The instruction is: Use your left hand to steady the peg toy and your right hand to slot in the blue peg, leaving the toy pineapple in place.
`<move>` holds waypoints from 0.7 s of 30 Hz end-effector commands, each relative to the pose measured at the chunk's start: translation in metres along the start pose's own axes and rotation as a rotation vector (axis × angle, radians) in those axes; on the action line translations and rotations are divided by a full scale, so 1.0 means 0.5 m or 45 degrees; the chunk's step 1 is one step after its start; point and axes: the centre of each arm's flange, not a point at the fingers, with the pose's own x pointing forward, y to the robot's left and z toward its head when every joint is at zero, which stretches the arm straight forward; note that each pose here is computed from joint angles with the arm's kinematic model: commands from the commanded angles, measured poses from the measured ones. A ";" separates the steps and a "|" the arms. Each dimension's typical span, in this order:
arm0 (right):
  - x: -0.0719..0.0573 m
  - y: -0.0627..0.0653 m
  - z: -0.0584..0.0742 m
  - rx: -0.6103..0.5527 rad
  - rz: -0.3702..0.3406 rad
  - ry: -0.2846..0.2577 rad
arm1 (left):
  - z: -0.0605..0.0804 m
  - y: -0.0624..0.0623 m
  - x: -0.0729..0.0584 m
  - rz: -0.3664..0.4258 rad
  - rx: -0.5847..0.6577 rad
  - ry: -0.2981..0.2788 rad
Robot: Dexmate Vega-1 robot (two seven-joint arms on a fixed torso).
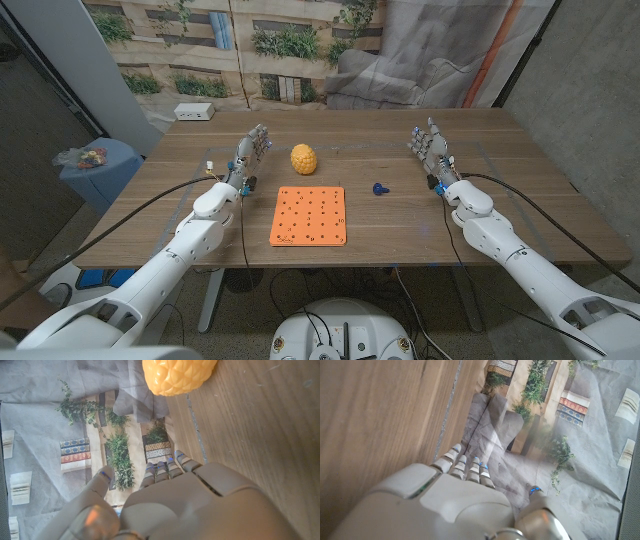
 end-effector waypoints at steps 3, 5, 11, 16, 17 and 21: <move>0.006 0.020 -0.002 -0.045 0.026 -0.002 | 0.016 0.002 -0.016 -0.001 0.050 -0.003; 0.009 0.019 0.001 -0.058 0.031 -0.005 | 0.020 0.002 -0.021 0.002 0.061 -0.007; 0.013 0.020 0.014 -0.115 0.055 -0.003 | 0.023 -0.002 -0.039 0.029 0.066 -0.002; 0.009 0.025 0.030 -0.220 0.065 -0.004 | 0.019 -0.003 -0.043 0.045 0.059 0.002; 0.007 0.026 0.033 -0.231 0.066 -0.006 | 0.019 -0.003 -0.044 0.045 0.059 0.003; 0.001 0.031 0.043 -0.306 0.089 0.006 | 0.018 0.000 -0.047 0.052 0.067 0.012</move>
